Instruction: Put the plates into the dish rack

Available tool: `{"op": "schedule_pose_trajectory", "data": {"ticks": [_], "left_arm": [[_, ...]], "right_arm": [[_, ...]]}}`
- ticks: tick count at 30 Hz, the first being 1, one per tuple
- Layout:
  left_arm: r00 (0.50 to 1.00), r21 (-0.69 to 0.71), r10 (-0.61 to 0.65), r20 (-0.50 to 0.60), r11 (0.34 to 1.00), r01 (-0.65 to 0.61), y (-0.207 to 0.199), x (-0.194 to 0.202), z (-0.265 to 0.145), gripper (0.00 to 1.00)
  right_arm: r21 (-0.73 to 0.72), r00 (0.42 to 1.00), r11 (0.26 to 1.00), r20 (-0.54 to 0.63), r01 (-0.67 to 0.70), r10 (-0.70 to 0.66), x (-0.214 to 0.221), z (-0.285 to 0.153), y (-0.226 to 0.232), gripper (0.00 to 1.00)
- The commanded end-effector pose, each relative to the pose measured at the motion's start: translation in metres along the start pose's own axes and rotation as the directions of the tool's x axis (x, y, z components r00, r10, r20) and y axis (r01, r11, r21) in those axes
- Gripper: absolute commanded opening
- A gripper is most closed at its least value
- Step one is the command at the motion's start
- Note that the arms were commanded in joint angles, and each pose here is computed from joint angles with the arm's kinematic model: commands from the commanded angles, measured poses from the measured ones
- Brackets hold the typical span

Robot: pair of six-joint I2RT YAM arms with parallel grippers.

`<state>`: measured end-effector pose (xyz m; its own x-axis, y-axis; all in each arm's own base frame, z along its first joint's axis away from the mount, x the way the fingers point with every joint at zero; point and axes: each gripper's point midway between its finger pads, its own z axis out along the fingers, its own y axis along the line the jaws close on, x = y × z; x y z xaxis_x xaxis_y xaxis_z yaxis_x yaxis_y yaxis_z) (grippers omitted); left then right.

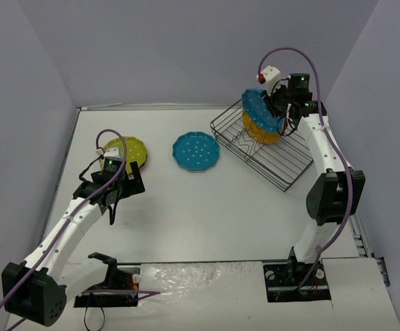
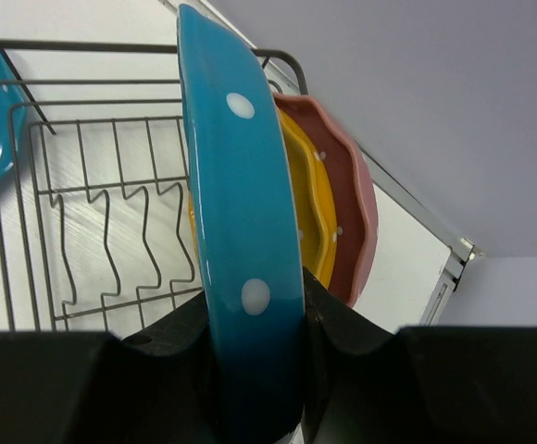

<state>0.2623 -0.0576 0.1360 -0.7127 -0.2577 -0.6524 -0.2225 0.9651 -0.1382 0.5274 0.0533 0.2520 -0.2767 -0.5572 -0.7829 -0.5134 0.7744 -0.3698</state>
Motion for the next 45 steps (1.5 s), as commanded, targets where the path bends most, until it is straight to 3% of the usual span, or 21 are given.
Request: {"op": "schedule_pose_trajectory", "data": {"ticks": [1, 17, 25, 28, 37, 45], "left_arm": [[0.995, 0.013, -0.006, 0.096, 1.000, 0.005, -0.002, -0.023, -0.005, 0.97], [0.998, 0.026, -0.006, 0.065, 1.000, 0.004, -0.006, -0.018, 0.000, 0.97], [0.998, 0.059, -0.044, 0.038, 0.997, 0.042, -0.013, -0.012, 0.001, 0.97], [0.998, 0.077, -0.060, 0.029, 0.995, 0.057, -0.017, -0.011, 0.002, 0.97], [0.996, 0.123, -0.094, -0.001, 0.988, 0.094, -0.036, -0.020, 0.009, 0.97], [0.984, 0.167, -0.177, -0.034, 0.969, 0.180, -0.066, -0.037, 0.025, 0.97]], "right_arm": [[0.149, 0.968, 0.982, 0.204, 0.117, -0.147, -0.067, -0.023, -0.048, 0.00], [-0.008, 0.989, 0.998, 0.138, 0.060, -0.058, -0.012, 0.029, -0.018, 0.00], [-0.018, 0.995, 1.000, 0.100, 0.009, -0.007, 0.012, 0.049, -0.009, 0.03], [-0.017, 0.995, 1.000, 0.104, -0.004, 0.005, 0.011, 0.048, -0.008, 0.16], [0.064, 0.991, 0.997, 0.132, -0.035, 0.026, -0.011, 0.017, -0.024, 0.69], [0.143, 0.935, 0.948, 0.259, -0.284, 0.241, -0.057, -0.051, -0.038, 0.86]]}}
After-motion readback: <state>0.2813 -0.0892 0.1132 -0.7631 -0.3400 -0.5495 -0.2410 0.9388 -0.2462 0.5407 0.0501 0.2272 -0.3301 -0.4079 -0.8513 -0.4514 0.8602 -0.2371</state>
